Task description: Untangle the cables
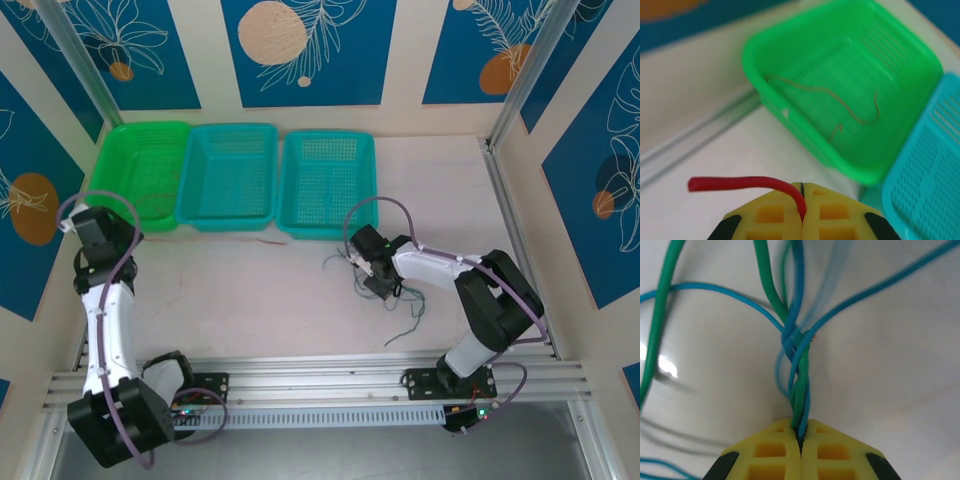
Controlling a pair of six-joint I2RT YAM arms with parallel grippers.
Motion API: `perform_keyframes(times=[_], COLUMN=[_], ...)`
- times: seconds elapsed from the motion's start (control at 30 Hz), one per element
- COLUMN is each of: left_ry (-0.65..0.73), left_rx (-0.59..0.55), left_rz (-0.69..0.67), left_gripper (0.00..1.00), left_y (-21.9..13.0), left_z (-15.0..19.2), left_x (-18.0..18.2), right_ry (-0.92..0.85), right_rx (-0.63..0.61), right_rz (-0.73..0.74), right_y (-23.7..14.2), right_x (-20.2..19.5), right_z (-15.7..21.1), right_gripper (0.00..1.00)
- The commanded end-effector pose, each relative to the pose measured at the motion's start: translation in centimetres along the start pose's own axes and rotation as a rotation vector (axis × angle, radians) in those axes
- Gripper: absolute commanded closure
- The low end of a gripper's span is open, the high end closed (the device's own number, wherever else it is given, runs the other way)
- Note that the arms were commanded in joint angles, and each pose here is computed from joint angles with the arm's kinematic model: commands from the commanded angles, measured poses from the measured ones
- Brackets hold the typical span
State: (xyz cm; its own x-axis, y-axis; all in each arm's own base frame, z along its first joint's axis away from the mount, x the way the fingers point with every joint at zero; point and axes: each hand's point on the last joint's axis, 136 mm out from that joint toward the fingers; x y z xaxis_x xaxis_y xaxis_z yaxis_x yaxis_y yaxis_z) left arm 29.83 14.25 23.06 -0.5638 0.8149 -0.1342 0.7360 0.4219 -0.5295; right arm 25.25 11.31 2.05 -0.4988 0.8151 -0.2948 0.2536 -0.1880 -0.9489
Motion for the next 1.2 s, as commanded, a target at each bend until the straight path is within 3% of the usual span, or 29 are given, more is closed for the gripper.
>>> perform_keyframes(times=[0.0, 0.1, 0.2, 0.47, 0.6, 0.7, 0.83, 0.97, 1.17], left_ry=[0.028, 0.051, 0.112, 0.41, 0.435, 0.4, 0.392, 0.384, 0.336], left_rx=[-0.024, -0.039, -0.075, -0.12, -0.216, -0.352, -0.51, -0.572, -0.517], left_rz=[0.007, 0.227, 0.443, 0.717, 0.844, 0.776, 0.545, 0.313, 0.039], left_gripper=[1.0, 1.0, 1.0, 1.0, 1.0, 1.0, 1.0, 1.0, 1.0], left_y=[0.1, 0.2, -1.8, -11.9, -17.3, -19.6, -19.4, -16.0, -8.3], left_z=[-1.4, -2.0, -3.1, -5.6, -8.4, -12.8, -19.0, -24.2, -28.1], left_x=[-0.2, -4.2, -8.3, -14.0, -15.9, -15.3, -13.3, -11.8, -9.8], right_ry=[-0.014, -0.052, -0.09, -0.138, -0.132, -0.131, -0.122, -0.115, -0.104], right_rx=[0.15, 0.087, -0.002, -0.244, -0.32, -0.346, -0.349, -0.353, -0.361], right_rz=[0.084, 0.052, -0.018, -0.157, -0.19, -0.193, -0.199, -0.2, -0.188], right_y=[0.0, -0.7, -2.3, -8.0, -9.4, -9.8, -9.9, -10.2, -10.9], right_x=[-1.5, -0.3, 1.7, 4.9, 5.1, 5.0, 5.0, 4.9, 4.4], right_z=[3.9, 2.3, 0.6, -2.6, -3.4, -3.6, -3.6, -3.5, -3.1], right_gripper=[1.0, 1.0, 1.0, 1.0, 1.0, 1.0, 1.0, 1.0, 1.0])
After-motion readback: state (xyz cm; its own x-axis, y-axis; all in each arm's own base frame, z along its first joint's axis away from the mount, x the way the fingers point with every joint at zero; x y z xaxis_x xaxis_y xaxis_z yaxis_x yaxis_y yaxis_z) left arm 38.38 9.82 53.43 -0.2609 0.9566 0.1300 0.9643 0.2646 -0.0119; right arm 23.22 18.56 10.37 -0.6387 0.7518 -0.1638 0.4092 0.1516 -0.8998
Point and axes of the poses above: each hand's point on the last joint's axis, 136 mm out from that joint toward the fingers, its own y axis out along the fingers, its own x axis along the line the jaws close on, z = x × y, and after that the axes turned 15 degrees about y, right-handed
